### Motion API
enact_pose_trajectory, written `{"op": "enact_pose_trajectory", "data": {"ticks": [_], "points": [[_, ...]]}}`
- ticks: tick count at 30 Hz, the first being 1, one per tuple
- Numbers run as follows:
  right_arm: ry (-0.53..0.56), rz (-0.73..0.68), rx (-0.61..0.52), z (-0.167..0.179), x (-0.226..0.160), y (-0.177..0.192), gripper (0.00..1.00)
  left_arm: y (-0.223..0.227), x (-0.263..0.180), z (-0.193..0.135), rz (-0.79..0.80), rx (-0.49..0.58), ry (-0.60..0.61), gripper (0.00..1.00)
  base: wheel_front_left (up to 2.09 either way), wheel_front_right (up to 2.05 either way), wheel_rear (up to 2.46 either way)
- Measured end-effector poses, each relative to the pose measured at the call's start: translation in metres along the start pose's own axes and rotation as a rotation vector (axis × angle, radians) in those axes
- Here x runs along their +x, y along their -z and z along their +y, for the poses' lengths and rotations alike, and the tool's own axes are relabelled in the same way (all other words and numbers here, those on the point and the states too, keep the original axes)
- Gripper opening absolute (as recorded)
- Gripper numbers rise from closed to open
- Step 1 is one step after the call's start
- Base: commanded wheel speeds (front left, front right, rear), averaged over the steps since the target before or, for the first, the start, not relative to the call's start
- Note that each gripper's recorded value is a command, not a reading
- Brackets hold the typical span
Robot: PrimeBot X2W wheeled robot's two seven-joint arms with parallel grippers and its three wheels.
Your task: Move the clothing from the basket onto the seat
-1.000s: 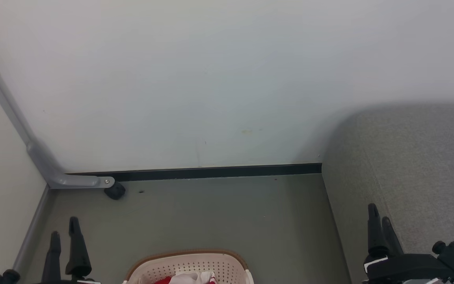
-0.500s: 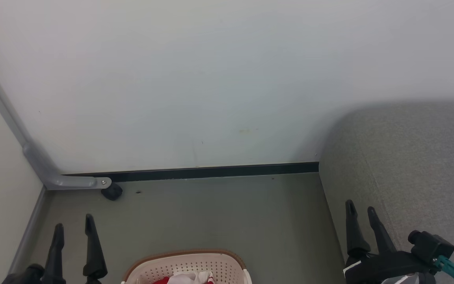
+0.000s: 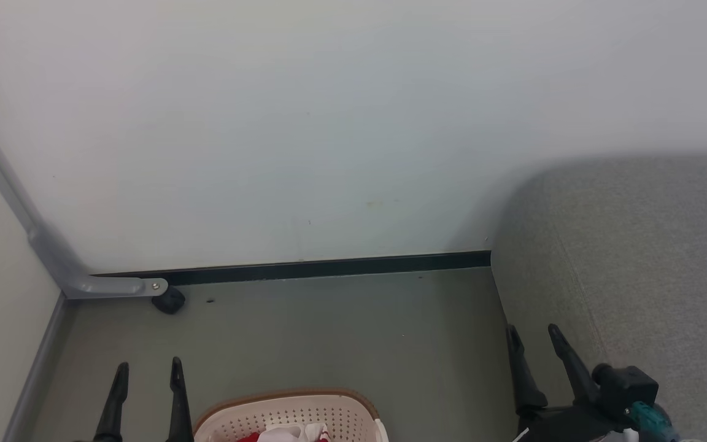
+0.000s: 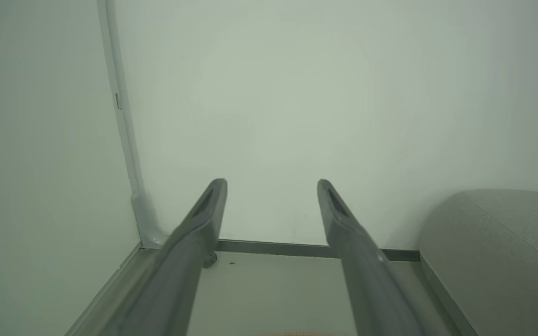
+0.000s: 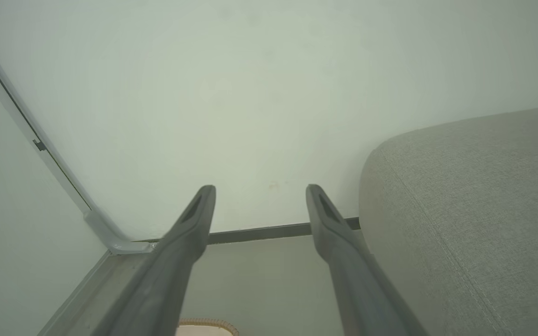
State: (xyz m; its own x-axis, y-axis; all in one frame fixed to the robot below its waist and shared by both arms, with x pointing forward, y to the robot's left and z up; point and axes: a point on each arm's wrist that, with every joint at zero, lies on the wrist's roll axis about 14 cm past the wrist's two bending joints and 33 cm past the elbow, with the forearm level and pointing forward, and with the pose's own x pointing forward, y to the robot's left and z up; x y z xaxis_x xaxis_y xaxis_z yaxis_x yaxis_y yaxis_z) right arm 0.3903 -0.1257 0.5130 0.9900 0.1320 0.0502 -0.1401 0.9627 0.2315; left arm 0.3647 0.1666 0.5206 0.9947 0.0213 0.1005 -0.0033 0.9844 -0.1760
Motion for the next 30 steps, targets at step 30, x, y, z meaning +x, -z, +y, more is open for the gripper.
{"op": "enact_pose_trajectory", "data": {"ticks": [30], "points": [[0.045,0.071,-0.068,-0.016,-0.012,0.026,1.0,0.04,-0.013,-0.01,0.11,0.099,0.032,1.0,0.0,0.0,0.0]]}}
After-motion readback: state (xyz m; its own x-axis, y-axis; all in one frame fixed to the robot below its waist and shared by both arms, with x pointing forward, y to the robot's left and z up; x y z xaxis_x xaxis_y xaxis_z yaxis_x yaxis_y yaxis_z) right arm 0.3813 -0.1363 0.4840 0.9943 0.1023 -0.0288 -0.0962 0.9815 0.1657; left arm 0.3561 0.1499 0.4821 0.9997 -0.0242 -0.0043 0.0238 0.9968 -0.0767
